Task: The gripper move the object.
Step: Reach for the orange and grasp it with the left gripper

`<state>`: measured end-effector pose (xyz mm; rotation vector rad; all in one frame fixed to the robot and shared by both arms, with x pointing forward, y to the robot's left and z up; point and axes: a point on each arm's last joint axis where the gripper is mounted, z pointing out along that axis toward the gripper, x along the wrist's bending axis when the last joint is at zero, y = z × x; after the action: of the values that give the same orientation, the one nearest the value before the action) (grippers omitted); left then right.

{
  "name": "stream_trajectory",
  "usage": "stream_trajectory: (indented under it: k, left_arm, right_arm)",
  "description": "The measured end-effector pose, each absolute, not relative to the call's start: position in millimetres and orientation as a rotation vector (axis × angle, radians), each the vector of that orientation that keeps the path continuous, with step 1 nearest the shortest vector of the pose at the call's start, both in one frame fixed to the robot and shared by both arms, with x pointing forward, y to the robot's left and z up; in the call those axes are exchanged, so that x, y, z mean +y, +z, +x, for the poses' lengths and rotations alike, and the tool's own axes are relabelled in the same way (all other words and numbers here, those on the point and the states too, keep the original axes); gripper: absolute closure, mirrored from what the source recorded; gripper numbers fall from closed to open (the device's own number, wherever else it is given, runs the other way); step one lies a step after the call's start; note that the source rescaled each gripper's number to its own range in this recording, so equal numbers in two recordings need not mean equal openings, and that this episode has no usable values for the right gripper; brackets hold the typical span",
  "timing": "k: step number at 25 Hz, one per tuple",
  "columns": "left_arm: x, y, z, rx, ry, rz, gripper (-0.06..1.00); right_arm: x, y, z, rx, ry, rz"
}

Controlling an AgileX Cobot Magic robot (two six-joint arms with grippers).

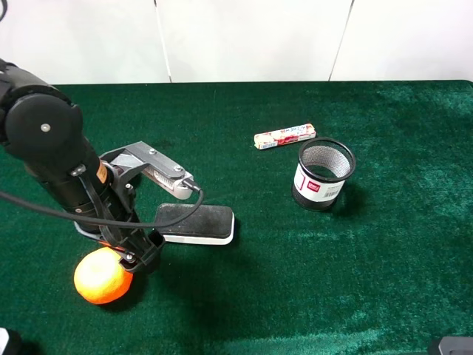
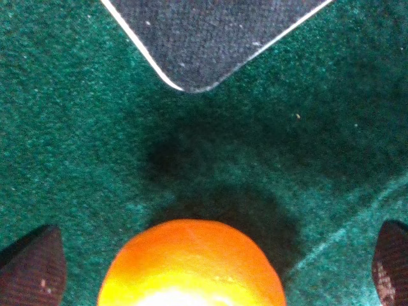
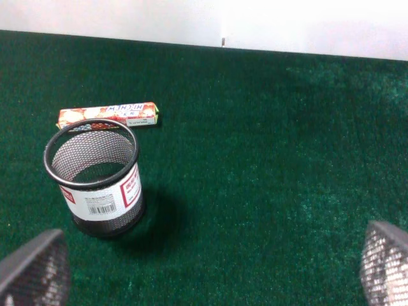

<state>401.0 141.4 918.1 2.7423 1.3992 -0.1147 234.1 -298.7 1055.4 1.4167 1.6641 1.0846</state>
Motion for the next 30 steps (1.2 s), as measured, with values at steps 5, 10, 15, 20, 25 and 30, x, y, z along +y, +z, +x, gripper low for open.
stream_trajectory:
  k: [5,10,15,20,25,30]
  left_arm:
    - [146,917,399,1.476,-0.099,2.755,0.07]
    - [154,910,393,1.547,-0.098,2.765,0.07]
    - [161,903,386,1.584,-0.105,2.770,0.07]
    - [165,897,383,1.567,-0.072,2.753,0.07]
    - [168,892,381,1.562,-0.050,2.734,0.07]
    - [168,891,381,1.551,-0.038,2.735,0.07]
  right_arm:
    - [-299,1055,234,1.664,1.085,1.417]
    - [-299,1055,234,1.664,1.085,1.417]
    - [-299,1055,234,1.664,1.085,1.417]
    - [-299,1055,234,1.664,1.085,1.417]
    - [-299,1055,234,1.664,1.085,1.417]
    - [-299,1055,234,1.664,1.085,1.417]
